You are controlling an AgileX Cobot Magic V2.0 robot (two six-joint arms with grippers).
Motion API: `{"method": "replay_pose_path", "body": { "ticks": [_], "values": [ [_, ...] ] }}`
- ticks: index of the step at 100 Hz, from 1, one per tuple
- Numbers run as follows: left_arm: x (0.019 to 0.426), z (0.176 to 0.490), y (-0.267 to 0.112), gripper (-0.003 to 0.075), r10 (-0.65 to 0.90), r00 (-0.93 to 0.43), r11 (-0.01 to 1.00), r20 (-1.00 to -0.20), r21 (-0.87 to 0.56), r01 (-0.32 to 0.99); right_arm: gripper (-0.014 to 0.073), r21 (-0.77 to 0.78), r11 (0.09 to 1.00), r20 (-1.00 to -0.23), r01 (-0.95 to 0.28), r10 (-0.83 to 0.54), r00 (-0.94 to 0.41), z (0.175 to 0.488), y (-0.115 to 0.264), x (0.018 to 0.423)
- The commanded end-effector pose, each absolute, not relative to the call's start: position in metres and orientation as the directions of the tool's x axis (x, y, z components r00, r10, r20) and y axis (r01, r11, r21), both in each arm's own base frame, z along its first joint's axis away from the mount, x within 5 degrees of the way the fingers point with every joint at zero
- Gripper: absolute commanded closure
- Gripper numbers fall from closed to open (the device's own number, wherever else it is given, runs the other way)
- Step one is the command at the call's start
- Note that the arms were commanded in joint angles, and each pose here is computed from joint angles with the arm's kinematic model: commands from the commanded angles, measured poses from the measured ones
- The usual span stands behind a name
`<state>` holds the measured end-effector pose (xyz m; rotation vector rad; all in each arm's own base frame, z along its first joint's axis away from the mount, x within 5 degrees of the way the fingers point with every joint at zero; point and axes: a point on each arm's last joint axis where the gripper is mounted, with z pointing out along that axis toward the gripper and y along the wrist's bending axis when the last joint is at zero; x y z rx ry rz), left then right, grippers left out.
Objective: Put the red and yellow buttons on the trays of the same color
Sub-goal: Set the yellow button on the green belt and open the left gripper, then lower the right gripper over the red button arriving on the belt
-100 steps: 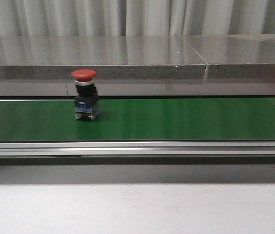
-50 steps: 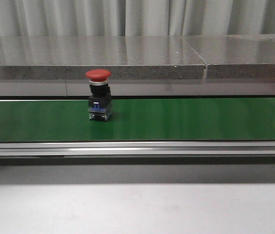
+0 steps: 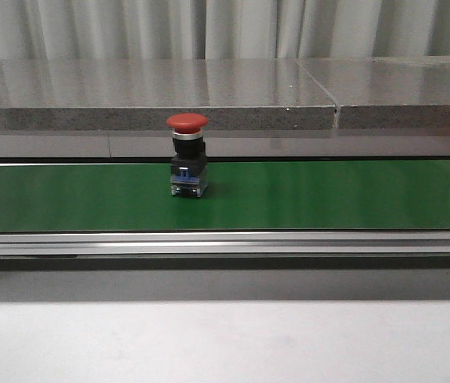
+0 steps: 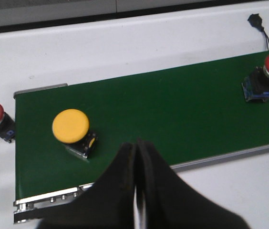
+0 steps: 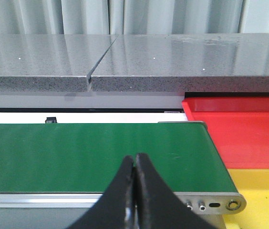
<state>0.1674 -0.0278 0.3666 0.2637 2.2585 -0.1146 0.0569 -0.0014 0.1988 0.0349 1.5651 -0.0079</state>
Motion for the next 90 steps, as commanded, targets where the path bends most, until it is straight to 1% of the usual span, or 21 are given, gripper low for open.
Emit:
{"method": "replay_pose_path", "body": {
  "ticks": [1, 29, 45, 52, 56, 75, 90],
  "values": [
    [0.149, 0.378, -0.026, 0.0741, 0.128, -0.506, 0.974, -0.853, 0.013, 0.225, 0.0662, 0.002, 0.999, -0.994, 0.035, -0.002, 0.108, 0.211, -0.002, 0.055],
    [0.082, 0.353, -0.018, 0.0741, 0.11, -0.404, 0.974, -0.908, 0.018, 0.225, 0.0662, 0.002, 0.999, -0.993, 0.036, -0.002, 0.115, 0.212, -0.002, 0.055],
    [0.06, 0.339, -0.015, 0.0741, 0.102, -0.36, 0.974, -0.927, 0.02, 0.225, 0.0662, 0.003, 0.999, -0.99, 0.037, -0.002, 0.141, 0.214, -0.002, 0.054],
    [0.053, 0.337, -0.014, 0.0741, 0.101, -0.338, 0.974, -0.936, 0.024, 0.224, 0.0662, 0.008, 0.999, -0.995, 0.033, 0.004, 0.103, 0.214, -0.002, 0.055],
    [0.049, 0.337, -0.014, 0.0741, 0.102, -0.324, 0.975, -0.94, 0.029, 0.222, 0.0662, 0.009, 1.0, -0.998, 0.03, 0.007, 0.06, 0.215, -0.002, 0.055],
    [0.046, 0.336, -0.013, 0.0741, 0.102, -0.317, 0.974, -0.943, 0.03, 0.223, 0.0662, 0.009, 1.0, -1.0, 0.026, 0.009, -0.01, 0.242, -0.001, 0.06],
    [0.046, 0.336, -0.013, 0.0741, 0.102, -0.319, 0.974, -0.942, 0.03, 0.223, 0.0662, 0.009, 1.0, -0.999, 0.026, 0.01, -0.031, 0.268, -0.002, 0.07]
  ]
}}
